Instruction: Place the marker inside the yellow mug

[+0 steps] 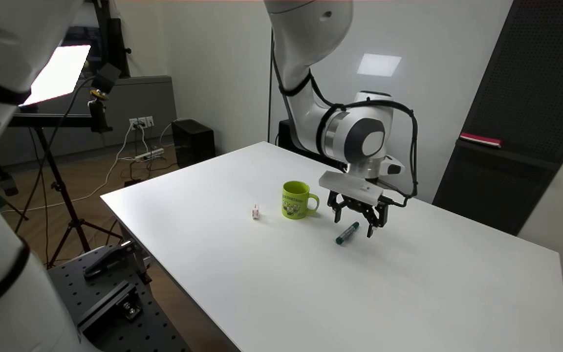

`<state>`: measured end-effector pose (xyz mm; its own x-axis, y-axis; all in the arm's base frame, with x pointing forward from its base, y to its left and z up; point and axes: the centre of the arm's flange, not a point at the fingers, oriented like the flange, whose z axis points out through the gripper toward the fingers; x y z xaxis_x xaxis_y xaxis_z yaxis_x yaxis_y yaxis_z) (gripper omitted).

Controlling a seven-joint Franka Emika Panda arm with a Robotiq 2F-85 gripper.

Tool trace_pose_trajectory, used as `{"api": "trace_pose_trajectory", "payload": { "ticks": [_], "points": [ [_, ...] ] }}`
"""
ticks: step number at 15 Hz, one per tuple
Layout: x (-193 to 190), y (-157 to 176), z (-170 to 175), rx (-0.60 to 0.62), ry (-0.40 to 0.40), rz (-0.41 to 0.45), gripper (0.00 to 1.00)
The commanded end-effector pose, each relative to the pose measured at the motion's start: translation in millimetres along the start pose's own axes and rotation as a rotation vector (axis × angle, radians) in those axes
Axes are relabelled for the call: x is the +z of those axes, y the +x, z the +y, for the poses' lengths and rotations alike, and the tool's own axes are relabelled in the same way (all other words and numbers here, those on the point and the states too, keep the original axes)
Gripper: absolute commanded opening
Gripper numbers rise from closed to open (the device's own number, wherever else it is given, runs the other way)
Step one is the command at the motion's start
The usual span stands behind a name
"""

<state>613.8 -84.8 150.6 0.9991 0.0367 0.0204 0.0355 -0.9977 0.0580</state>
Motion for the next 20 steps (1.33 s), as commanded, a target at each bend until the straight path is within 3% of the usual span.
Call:
{"api": "trace_pose_trajectory", "payload": {
  "ticks": [1, 8, 15, 20],
  "points": [
    [0, 0, 0, 0.000, 0.000, 0.000, 1.00],
    [7, 2, 4, 0.014, 0.008, 0.011, 1.00],
    [13, 13, 8, 0.040, 0.010, 0.133, 1.00],
    [26, 22, 5, 0.049, 0.035, 0.122, 1.00]
  ]
}}
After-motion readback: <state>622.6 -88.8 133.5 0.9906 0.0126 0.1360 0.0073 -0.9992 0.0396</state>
